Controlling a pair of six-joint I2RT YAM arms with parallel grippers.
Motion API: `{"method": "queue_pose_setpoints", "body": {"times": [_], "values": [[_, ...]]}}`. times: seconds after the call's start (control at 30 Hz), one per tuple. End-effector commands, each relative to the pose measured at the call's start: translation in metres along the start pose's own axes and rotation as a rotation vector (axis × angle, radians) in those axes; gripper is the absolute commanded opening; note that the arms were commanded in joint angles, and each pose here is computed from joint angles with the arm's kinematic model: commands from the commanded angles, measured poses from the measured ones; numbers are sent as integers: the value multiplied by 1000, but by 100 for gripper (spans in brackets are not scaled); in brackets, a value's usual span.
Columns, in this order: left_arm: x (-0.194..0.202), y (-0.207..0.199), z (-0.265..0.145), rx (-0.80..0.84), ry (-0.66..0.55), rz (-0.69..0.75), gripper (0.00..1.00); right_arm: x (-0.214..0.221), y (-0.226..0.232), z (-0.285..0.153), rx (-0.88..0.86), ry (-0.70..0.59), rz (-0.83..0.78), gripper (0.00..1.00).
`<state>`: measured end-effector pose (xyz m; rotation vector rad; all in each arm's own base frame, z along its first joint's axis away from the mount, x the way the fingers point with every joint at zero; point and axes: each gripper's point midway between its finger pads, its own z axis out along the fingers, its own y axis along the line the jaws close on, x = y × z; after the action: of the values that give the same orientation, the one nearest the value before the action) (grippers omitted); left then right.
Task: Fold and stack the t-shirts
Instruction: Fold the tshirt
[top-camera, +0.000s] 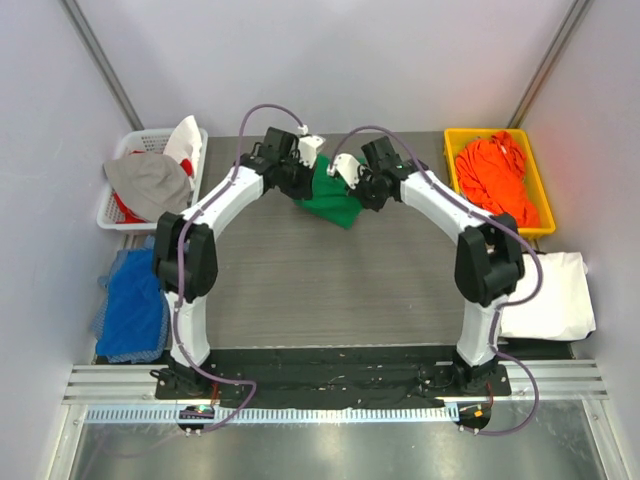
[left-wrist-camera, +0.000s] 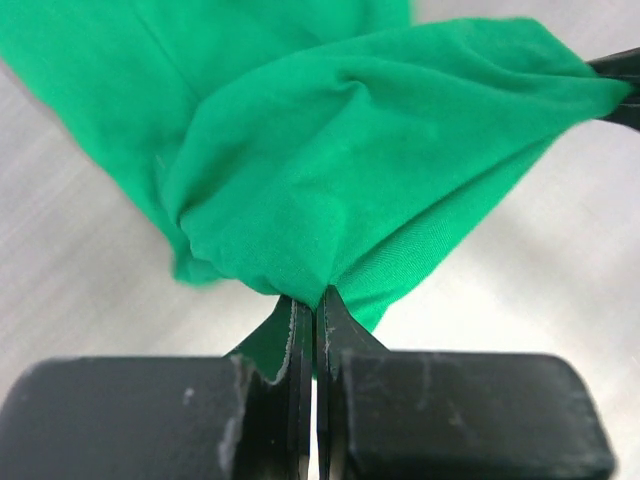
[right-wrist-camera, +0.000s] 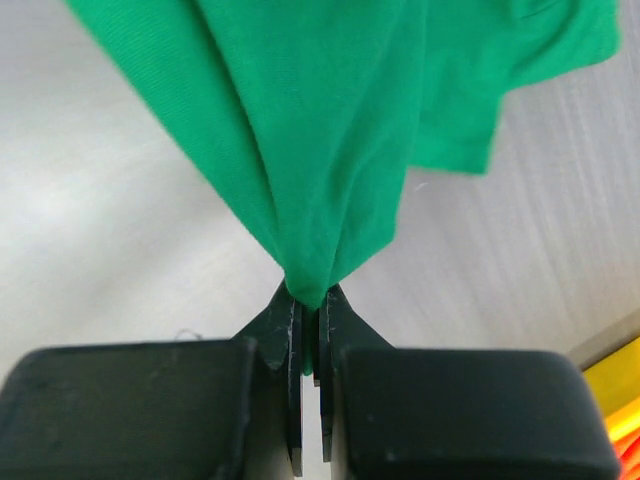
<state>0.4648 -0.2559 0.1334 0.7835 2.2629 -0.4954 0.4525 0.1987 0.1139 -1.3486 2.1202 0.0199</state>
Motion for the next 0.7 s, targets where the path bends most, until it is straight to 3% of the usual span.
{"method": "queue_pose_setpoints", "body": {"times": [0.0, 0.37, 0.67], "values": [[24, -21, -43, 20, 76, 36, 0, 6, 38, -67, -52, -21, 28, 1], [94, -75, -78, 98, 228, 95, 0, 25, 145, -102, -216, 31, -42, 1], [132, -98, -91, 146, 280, 93, 0, 40, 176, -120, -270, 46, -38, 1]]}}
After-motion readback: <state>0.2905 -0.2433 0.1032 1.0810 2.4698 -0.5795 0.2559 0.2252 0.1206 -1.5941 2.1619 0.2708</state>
